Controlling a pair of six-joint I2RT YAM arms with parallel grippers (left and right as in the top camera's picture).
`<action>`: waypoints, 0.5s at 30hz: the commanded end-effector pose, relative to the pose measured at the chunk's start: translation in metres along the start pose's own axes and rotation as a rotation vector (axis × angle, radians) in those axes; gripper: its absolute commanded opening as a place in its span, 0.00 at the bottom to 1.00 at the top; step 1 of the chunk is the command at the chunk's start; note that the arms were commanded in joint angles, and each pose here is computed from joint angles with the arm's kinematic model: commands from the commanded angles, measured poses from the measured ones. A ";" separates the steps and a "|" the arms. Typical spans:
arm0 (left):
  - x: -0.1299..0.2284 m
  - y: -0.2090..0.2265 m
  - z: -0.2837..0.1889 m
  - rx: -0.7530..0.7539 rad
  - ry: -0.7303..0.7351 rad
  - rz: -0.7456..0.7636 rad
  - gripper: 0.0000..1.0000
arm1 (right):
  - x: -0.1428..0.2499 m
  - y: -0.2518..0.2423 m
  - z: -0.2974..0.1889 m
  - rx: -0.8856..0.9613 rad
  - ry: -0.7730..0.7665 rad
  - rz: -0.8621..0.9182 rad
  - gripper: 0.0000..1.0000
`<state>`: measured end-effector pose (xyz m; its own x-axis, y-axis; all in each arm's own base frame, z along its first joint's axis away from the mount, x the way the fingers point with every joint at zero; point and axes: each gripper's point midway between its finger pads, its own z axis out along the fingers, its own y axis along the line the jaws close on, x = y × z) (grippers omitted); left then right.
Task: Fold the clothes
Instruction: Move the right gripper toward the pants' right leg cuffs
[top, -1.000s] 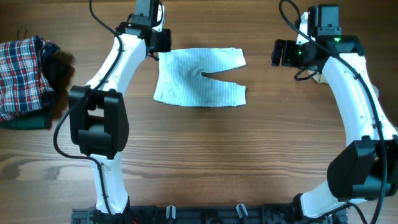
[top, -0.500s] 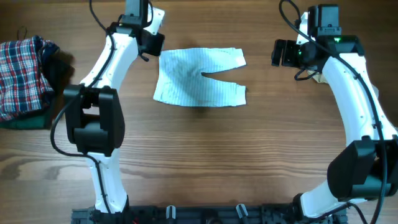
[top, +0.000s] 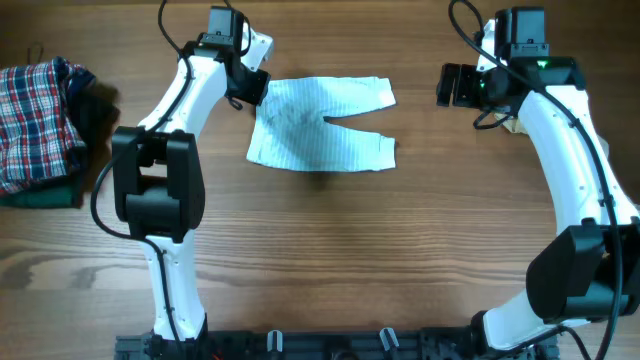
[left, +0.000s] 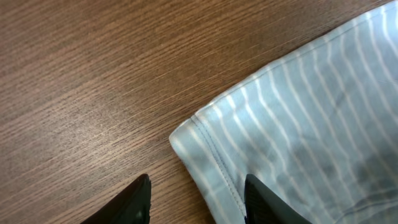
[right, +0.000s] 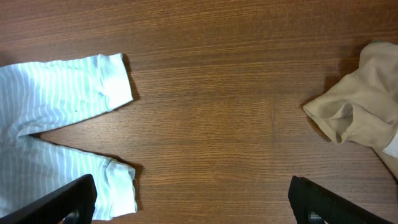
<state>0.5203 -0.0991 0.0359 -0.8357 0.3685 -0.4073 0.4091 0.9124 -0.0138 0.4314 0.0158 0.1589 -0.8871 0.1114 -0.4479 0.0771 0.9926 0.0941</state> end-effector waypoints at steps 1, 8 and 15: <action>-0.012 -0.004 -0.019 0.011 -0.045 -0.079 0.48 | -0.001 -0.004 0.002 0.021 -0.001 0.002 1.00; -0.031 -0.003 -0.048 -0.004 -0.117 -0.051 0.65 | -0.001 -0.004 0.002 0.021 -0.001 0.002 1.00; -0.020 0.003 -0.013 -0.007 -0.079 0.031 0.68 | -0.001 -0.004 0.002 0.021 -0.001 0.002 1.00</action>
<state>0.5276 -0.1013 0.0761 -0.8004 0.3511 -0.4859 0.4023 0.9155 -0.0011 0.4314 0.0158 0.1589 -0.8871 0.1114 -0.4479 0.0771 0.9926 0.0941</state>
